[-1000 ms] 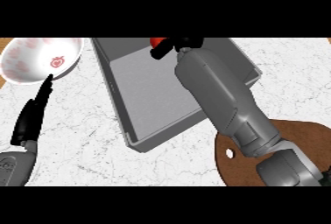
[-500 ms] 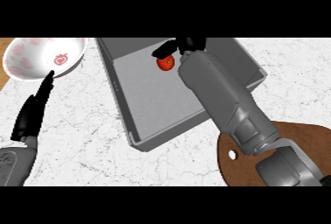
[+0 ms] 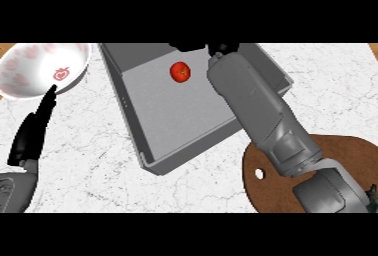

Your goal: Pick the tomato from the cutting board and place it in the cardboard box

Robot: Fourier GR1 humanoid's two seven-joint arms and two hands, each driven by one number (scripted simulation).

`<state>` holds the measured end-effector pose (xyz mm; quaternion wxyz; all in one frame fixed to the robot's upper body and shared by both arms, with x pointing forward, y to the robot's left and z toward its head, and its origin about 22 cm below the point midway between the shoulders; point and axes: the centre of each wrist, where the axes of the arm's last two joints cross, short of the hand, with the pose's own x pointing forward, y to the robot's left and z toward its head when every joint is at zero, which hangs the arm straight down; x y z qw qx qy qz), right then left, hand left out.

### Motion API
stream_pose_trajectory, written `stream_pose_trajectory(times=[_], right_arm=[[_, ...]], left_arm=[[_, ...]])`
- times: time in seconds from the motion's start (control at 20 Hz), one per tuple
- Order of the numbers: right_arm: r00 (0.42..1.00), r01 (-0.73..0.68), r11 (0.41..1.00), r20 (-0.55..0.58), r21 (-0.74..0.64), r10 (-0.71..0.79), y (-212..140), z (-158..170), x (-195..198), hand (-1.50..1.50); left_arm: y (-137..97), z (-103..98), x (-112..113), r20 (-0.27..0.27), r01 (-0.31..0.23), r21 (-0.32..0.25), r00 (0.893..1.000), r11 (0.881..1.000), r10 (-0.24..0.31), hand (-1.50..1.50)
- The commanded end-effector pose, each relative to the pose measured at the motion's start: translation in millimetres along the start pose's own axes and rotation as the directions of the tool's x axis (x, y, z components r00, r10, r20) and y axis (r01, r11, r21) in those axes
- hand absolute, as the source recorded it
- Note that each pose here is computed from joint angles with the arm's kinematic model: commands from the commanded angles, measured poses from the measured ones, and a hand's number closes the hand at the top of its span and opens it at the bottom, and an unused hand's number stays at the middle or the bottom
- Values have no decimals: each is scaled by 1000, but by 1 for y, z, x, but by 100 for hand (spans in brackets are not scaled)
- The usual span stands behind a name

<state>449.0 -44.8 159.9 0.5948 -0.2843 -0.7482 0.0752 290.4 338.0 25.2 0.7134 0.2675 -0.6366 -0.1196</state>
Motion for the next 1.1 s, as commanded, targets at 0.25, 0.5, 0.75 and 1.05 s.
stream_pose_trajectory(times=[0.25,0.5,0.75,1.05], right_arm=[[988,151,987,17,-45,-151,-41,-15,-39,-150],[990,135,989,-32,-57,-137,-87,-21,-71,-150],[996,86,995,-23,-41,-87,-132,2,-105,-150],[998,25,999,-62,48,-22,-195,25,-139,-150]], left_arm=[[17,12,-12,-52,6,42,999,999,-4,0],[33,24,-29,-72,21,73,997,997,-16,0],[23,32,-44,-86,7,79,996,997,-1,0],[30,31,-30,-74,21,71,997,997,-16,0]])
